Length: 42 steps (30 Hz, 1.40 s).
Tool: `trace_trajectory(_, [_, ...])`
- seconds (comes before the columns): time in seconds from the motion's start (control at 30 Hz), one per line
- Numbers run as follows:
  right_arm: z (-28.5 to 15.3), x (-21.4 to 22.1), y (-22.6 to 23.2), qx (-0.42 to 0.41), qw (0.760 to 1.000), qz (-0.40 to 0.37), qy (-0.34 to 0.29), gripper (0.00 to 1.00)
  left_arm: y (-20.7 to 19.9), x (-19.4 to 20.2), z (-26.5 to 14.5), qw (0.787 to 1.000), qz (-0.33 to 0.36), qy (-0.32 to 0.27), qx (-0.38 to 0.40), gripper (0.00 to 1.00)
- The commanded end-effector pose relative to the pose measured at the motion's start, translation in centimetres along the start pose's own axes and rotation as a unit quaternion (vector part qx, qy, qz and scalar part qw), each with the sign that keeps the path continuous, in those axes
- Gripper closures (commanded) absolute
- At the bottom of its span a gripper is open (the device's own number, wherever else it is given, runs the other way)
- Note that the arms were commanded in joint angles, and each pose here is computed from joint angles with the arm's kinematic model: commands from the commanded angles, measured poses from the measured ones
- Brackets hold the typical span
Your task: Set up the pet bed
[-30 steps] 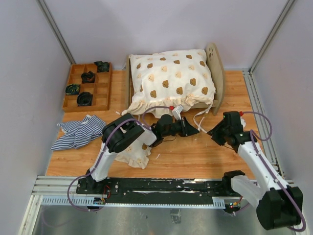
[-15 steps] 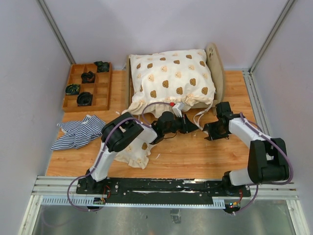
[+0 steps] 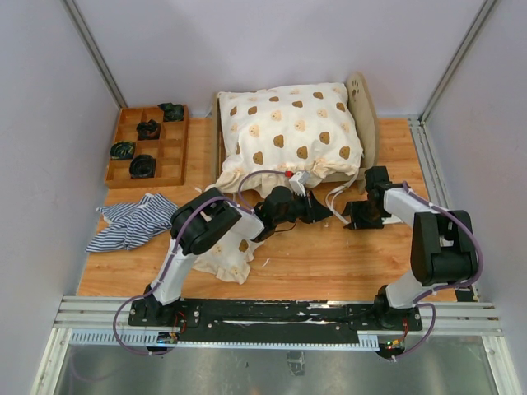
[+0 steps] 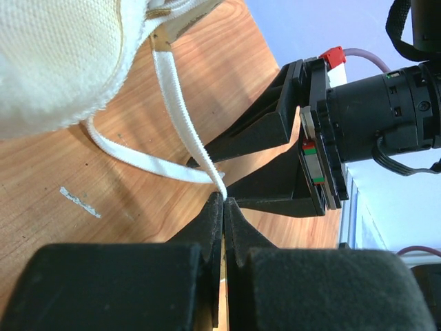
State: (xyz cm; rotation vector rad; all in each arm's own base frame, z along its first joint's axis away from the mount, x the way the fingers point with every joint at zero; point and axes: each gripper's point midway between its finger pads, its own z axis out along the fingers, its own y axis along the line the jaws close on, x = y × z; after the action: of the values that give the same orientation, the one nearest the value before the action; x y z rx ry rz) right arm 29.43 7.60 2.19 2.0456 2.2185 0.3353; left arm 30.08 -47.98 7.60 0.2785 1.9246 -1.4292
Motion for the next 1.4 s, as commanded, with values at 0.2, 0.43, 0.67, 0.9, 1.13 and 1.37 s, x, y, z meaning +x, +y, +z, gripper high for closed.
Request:
trace_trajectory(0.2, [0.6,-0.8,-0.9,0.037,0.998,0.055,-0.005,0.59,0.6,-0.5,0.4,1.0,0.011,-0.013,-0.001,1.0])
trace_trajectory(0.43, [1.5,-2.3,-1.4,0.06,0.996,0.047,-0.04,0.98,0.6,-0.7,0.2,1.0,0.021,-0.013,-0.005,1.0])
trace_trajectory(0.67, [-2.0,-6.9,1.3,0.003,0.98,-0.109,-0.166,1.0,1.2,0.4,0.3,1.0,0.025,0.005,-0.011,1.0])
trace_trajectory(0.9, [-7.1,-8.5,7.8,-0.181,0.873,-0.359,-0.278,1.0,1.5,0.5,0.3,0.999,0.032,-0.002,-0.024,0.98])
trace_trajectory(1.13, [-8.7,-5.0,12.0,-0.306,0.633,-0.638,-0.315,1.0,1.7,0.0,0.2,0.998,0.042,-0.007,-0.036,0.98])
trace_trajectory(1.37, [-8.2,-3.8,12.4,-0.308,0.434,-0.766,-0.36,1.0,1.9,0.2,-0.6,0.998,0.039,-0.006,-0.045,0.97])
